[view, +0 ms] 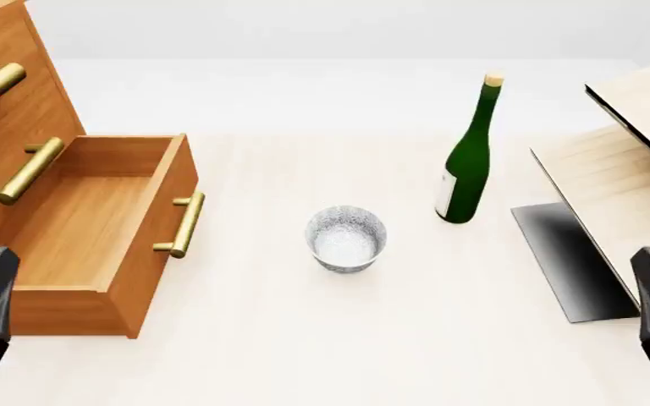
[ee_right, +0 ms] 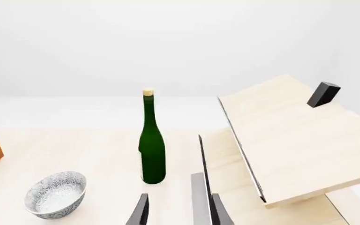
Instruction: Put the bowl in the bottom drawer of the cabinet.
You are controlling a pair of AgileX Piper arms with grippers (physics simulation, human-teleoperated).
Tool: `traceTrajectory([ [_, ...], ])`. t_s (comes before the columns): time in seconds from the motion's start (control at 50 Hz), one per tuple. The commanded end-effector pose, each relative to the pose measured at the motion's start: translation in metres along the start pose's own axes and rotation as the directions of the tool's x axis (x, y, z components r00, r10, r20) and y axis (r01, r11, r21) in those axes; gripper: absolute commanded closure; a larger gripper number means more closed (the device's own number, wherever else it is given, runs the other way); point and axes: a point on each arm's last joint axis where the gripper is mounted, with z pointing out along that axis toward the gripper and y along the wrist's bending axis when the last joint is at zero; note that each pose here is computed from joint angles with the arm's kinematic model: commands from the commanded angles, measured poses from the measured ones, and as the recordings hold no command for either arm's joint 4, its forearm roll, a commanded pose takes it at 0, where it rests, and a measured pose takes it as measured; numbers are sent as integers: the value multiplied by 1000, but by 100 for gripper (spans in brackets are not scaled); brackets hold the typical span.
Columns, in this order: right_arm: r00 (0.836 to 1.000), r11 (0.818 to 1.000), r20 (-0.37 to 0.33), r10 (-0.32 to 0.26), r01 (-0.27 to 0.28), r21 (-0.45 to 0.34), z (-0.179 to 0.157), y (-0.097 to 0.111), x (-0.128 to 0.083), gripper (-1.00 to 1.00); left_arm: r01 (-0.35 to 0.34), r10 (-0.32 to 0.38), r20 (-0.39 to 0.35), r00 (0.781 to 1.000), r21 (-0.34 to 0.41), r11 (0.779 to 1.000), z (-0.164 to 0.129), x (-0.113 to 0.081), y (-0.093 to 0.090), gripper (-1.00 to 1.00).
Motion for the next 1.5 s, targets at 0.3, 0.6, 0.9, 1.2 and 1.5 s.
traceTrajectory([
  [0.3, 1000, 1000, -1, -6, 6, -1, 0, 0, -1, -100, -82, 83, -13, 996, 103, 991, 0, -1, -6, -100],
  [0.6, 1000, 1000, -1, -6, 6, -1, 1, 0, 0, -100, -6, -5, 27, 1000, 393, 919, -6, -17, -21, -100],
  [0.9, 1000, 1000, -1, -6, 6, -1, 1, 0, -1, -100, 48, -91, 55, 994, 535, 843, -7, -55, -28, -100],
  [1.2, 1000, 1000, -1, -6, 6, -1, 2, 0, -1, -100, -20, -19, 59, 998, 601, 799, 24, -76, -56, -100],
  [1.5, 1000, 1000, -1, -6, 6, -1, 2, 0, -1, -100, 3, -61, 63, 996, 674, 739, 40, -116, -80, -100],
])
